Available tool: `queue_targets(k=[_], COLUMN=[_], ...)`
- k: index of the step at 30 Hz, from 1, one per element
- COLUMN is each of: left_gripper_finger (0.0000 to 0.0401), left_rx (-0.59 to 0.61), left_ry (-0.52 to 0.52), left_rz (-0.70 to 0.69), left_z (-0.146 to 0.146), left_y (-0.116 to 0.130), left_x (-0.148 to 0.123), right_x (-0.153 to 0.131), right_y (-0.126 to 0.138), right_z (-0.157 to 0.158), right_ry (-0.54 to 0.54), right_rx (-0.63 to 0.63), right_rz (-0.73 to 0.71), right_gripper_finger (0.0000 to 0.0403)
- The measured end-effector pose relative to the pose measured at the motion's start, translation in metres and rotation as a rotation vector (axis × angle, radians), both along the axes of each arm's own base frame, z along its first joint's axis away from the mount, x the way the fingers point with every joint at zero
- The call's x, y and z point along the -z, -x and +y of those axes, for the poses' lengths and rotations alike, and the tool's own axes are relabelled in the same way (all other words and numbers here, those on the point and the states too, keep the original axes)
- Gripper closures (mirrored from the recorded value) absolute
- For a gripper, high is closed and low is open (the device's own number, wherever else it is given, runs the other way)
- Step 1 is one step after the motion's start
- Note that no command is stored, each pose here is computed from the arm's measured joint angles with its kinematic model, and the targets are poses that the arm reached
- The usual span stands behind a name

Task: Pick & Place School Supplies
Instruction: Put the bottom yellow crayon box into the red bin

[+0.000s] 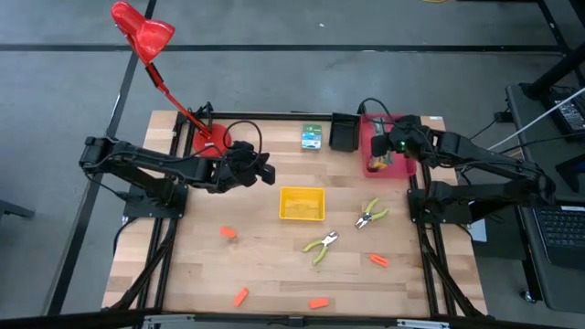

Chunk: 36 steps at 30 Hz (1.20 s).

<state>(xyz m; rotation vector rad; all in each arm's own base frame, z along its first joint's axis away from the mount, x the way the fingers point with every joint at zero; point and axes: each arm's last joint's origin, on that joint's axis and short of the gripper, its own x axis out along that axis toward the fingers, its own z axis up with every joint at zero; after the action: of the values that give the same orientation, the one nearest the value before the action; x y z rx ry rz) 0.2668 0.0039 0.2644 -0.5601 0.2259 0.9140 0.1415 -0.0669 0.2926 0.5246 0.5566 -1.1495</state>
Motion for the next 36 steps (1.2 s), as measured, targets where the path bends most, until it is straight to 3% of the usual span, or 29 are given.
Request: queue_targets(k=[7, 15, 22, 26, 36], left_gripper_finger=[0.0399, 0.0399, 0.0399, 0.0399, 0.0399], left_rx=[0.006, 0.006, 0.02, 0.037, 0.052], left_ry=[0.005, 0.005, 0.016, 0.028, 0.039], left_rz=[-0.001, -0.009, -0.009, -0.008, -0.009], left_z=[0.0, 0.0, -0.001, -0.001, -0.001], left_y=[0.0, 0.0, 0.0, -0.001, -0.001], left_x=[0.0, -0.001, -0.001, -0.001, -0.001], right_x=[0.003, 0.026, 0.055, 0.06, 0.064], right_y=[0.005, 0.011, 0.017, 0.014, 0.01], right_z=[0.001, 0.007, 0.017, 0.021, 0.028], right_ry=[-0.009, -0.115, -0.189, -0.194, -0.212], right_rx=[0.021, 0.04, 0.078, 0.075, 0.065], right_rz=[0.055, 0.057, -0.006, -0.101, -0.142], right_gripper_finger=[0.0403, 0.0403, 0.0403, 0.0403, 0.0403])
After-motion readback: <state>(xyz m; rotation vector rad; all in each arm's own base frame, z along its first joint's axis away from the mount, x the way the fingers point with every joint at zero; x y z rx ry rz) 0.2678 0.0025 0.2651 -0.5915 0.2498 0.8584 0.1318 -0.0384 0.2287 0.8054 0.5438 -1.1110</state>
